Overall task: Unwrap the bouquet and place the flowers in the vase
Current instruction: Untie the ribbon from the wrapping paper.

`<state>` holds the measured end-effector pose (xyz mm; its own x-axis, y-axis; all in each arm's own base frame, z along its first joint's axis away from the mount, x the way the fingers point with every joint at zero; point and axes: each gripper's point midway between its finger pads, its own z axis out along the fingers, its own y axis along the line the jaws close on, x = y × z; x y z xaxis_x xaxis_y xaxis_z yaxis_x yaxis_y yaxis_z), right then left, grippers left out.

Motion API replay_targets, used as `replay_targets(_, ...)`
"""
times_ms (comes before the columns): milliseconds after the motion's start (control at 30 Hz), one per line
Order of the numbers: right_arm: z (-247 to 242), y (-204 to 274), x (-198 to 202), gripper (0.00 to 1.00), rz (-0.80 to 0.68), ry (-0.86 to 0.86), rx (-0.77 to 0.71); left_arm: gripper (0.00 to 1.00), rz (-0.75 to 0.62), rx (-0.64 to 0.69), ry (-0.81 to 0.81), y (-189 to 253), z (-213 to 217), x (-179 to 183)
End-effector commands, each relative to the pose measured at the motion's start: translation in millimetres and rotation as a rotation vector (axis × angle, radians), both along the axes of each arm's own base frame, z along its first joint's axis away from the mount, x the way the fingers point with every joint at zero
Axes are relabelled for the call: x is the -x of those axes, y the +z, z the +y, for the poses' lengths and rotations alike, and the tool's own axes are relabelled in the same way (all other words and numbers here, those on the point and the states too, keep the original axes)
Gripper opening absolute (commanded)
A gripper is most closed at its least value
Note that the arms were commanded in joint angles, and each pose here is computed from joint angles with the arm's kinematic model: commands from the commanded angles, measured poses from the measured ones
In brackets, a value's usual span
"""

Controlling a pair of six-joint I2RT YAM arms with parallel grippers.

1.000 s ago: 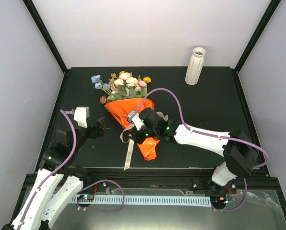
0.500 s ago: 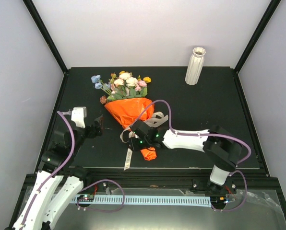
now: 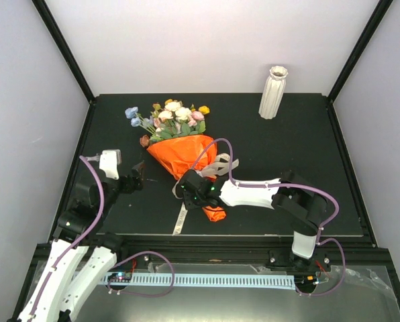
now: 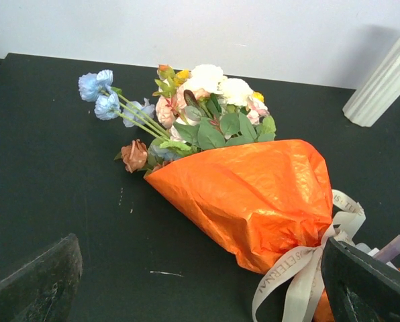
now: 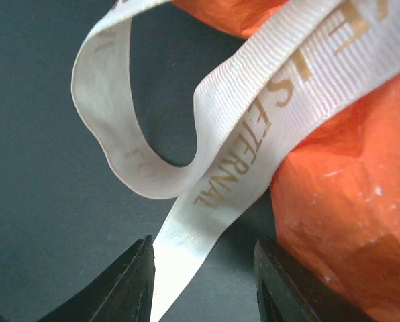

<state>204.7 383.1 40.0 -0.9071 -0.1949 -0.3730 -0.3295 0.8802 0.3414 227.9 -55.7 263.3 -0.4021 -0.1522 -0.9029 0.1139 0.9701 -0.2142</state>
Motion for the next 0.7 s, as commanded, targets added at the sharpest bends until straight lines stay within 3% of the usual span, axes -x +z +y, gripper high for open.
replay_targets(0, -13, -2, -16, 0.44, -0.084, -0.059, 0.067, 0.99, -0.033, 0.019, 0.001, 11, 1, 2)
replay_targets(667, 4, -21, -24, 0.45, -0.061, -0.036, 0.024, 0.99, -0.031, 0.023, -0.008, 9, -1, 2)
